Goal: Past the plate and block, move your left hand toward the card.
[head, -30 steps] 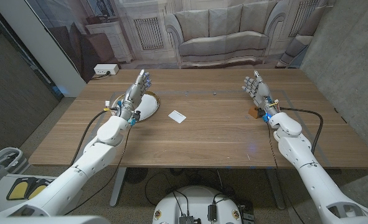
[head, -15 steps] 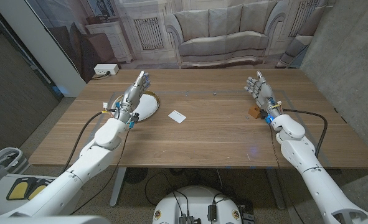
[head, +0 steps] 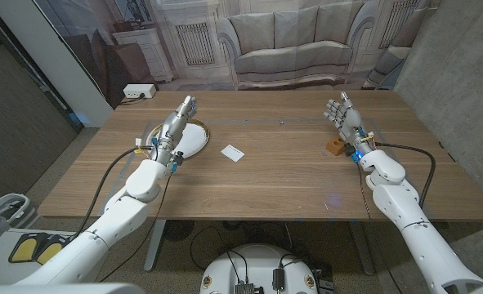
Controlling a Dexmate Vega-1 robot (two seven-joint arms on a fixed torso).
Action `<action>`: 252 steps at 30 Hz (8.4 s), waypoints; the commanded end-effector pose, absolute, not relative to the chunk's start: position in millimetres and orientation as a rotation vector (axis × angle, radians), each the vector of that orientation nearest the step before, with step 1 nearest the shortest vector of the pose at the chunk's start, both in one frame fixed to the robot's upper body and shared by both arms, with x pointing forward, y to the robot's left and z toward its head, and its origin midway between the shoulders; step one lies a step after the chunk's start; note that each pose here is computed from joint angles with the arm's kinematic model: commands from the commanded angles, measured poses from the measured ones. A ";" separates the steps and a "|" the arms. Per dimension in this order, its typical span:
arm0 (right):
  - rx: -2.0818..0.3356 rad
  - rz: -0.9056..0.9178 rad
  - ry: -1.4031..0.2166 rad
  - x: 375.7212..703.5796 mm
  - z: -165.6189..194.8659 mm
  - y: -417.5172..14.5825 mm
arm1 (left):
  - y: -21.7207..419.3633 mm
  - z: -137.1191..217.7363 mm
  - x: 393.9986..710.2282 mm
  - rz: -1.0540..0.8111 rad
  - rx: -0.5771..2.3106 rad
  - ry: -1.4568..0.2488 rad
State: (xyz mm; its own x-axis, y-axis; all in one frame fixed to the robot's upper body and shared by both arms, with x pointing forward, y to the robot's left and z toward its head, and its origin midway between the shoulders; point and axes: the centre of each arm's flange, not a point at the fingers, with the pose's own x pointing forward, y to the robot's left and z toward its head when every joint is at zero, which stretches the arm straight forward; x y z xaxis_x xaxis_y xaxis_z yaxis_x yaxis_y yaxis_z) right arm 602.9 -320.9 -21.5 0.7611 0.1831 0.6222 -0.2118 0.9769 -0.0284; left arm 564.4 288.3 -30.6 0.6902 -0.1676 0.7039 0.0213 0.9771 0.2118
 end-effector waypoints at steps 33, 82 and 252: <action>-0.006 0.200 -0.651 582.6 -22.4 -339.7 | 251.3 -26.8 555.5 0.114 0.543 -0.857; -0.016 0.189 -0.656 574.3 -26.9 -352.9 | 215.4 -30.7 549.0 0.301 0.896 -0.878; -0.010 0.144 -0.689 560.0 -24.6 -347.5 | 159.2 -52.9 591.9 0.173 1.448 -0.556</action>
State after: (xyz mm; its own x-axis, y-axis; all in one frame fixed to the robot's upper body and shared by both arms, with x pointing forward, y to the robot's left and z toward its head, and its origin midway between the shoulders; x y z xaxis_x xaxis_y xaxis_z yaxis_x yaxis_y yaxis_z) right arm 559.7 -346.9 -23.8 0.7607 0.1394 0.6340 -0.1285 0.9897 -0.0635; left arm 587.0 163.4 -46.8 0.8489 -0.2102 0.4850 -0.4658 0.1359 0.8744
